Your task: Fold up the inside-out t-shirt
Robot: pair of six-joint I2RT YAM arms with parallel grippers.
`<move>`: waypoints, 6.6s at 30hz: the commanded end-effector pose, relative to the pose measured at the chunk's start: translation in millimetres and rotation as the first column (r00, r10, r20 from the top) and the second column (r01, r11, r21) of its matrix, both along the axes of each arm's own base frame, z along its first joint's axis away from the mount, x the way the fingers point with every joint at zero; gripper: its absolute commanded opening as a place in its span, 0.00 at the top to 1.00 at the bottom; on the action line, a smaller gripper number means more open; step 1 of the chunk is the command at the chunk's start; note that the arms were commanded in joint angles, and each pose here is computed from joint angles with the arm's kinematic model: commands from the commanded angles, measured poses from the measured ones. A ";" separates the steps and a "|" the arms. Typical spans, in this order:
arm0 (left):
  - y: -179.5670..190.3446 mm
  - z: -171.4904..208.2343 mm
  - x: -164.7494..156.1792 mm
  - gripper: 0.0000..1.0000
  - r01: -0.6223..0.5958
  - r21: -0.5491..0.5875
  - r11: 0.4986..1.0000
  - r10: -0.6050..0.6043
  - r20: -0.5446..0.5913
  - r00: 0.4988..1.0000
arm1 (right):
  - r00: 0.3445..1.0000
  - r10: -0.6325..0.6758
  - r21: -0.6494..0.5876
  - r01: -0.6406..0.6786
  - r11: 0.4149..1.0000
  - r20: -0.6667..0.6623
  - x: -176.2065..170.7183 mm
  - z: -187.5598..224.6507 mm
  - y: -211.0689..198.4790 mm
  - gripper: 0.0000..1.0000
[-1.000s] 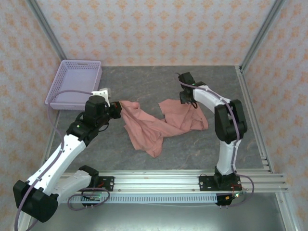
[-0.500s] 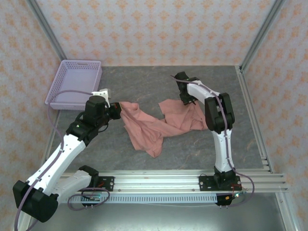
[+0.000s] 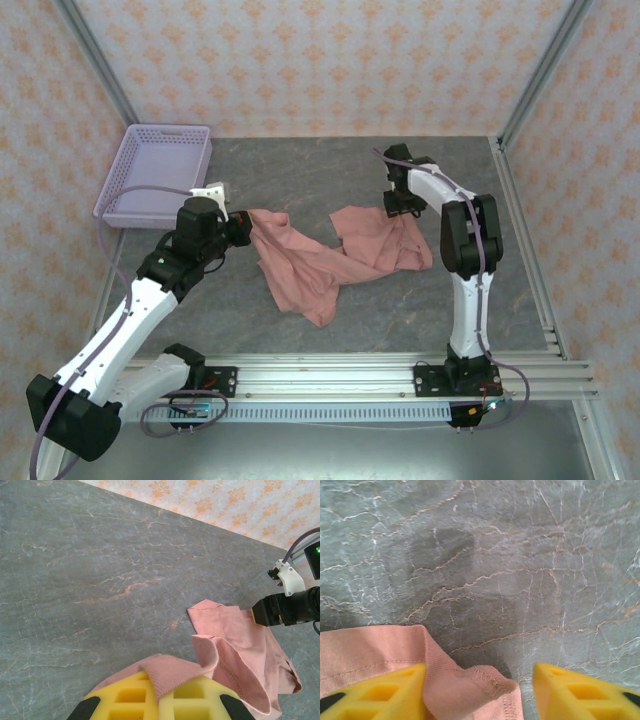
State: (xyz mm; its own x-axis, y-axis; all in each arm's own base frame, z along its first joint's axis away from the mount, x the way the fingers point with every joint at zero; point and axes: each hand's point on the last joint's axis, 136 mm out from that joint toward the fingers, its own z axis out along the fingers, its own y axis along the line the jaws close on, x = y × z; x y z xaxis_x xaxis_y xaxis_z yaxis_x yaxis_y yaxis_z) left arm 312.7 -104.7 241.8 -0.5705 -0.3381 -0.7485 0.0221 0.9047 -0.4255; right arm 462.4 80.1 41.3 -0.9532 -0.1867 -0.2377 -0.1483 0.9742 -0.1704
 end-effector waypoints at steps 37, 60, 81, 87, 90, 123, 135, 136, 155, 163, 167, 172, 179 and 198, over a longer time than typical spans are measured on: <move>84.7 230.5 16.9 1.00 -0.201 -0.003 0.980 0.190 0.336 0.922 | 0.668 -0.634 0.784 0.121 0.609 0.390 -101.1 237.8 -47.5 1.00; 51.8 -26.5 -24.7 1.00 -0.073 -0.080 0.994 0.058 -0.178 0.982 | 0.966 -0.212 0.419 0.133 0.898 0.149 -104.2 42.7 42.9 0.50; 48.0 -26.0 -18.3 1.00 -0.050 -0.085 0.995 0.035 -0.172 0.984 | 0.970 -0.242 0.464 0.229 0.856 -0.032 -78.2 -9.9 37.1 0.53; 46.9 -24.6 -17.7 1.00 -0.045 -0.089 0.995 0.029 -0.169 0.985 | 0.971 -0.234 0.483 0.229 0.845 -0.050 -79.0 -15.1 41.8 0.60; 46.5 -24.6 -17.4 1.00 -0.044 -0.092 0.995 0.028 -0.170 0.985 | 0.972 -0.234 0.487 0.221 0.845 -0.035 -77.0 -11.4 41.6 0.70; 49.3 -14.0 -21.7 1.00 -0.054 -0.087 0.995 0.042 -0.139 0.989 | 0.968 -0.243 0.442 0.194 0.876 0.057 -83.3 21.6 30.6 0.89; 50.0 -14.9 -22.5 1.00 -0.054 -0.080 0.995 0.042 -0.142 0.989 | 0.976 -0.217 0.442 0.191 0.876 0.009 -94.0 7.0 39.8 0.81; 49.8 -15.3 -23.0 1.00 -0.054 -0.081 0.995 0.042 -0.144 0.989 | 0.976 -0.216 0.441 0.191 0.877 0.006 -95.8 6.2 40.0 0.80; 49.5 -17.7 -22.2 1.00 -0.052 -0.080 0.995 0.040 -0.148 0.988 | 0.981 -0.190 0.456 0.153 0.876 0.035 -99.6 14.4 50.4 0.84; 50.0 -16.5 -22.4 1.00 -0.053 -0.077 0.996 0.042 -0.147 0.988 | 0.973 -0.201 0.433 0.133 0.891 0.114 -92.6 34.6 42.4 0.90; 56.7 -12.2 -23.8 1.00 -0.087 -0.059 0.994 0.078 -0.140 0.987 | 0.959 -0.236 0.328 0.175 0.929 0.158 -93.1 43.8 18.9 0.91; 71.8 -0.4 -27.4 1.00 -0.168 -0.028 0.985 0.164 -0.114 0.980 | 0.949 -0.258 0.244 0.210 0.947 0.183 -97.2 45.5 0.8 0.91; 97.6 21.3 -32.6 1.00 -0.258 0.045 0.965 0.261 -0.071 0.963 | 0.971 -0.214 0.383 0.158 0.910 0.107 -109.7 47.5 29.1 0.84; 93.0 17.6 -26.8 1.00 -0.215 0.015 0.976 0.216 -0.085 0.973 | 0.955 -0.274 0.361 0.217 0.907 0.112 -92.1 26.8 8.3 0.51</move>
State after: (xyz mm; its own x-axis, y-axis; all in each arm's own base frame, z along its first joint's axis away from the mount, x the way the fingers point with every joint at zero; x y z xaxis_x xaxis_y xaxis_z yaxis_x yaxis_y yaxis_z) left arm 285.9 -11.9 257.2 -0.5437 -0.4690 -0.6960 -0.2236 0.8802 -0.4185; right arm 358.1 93.0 73.7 -0.9033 0.1890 -0.3852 0.1077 0.9689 0.2230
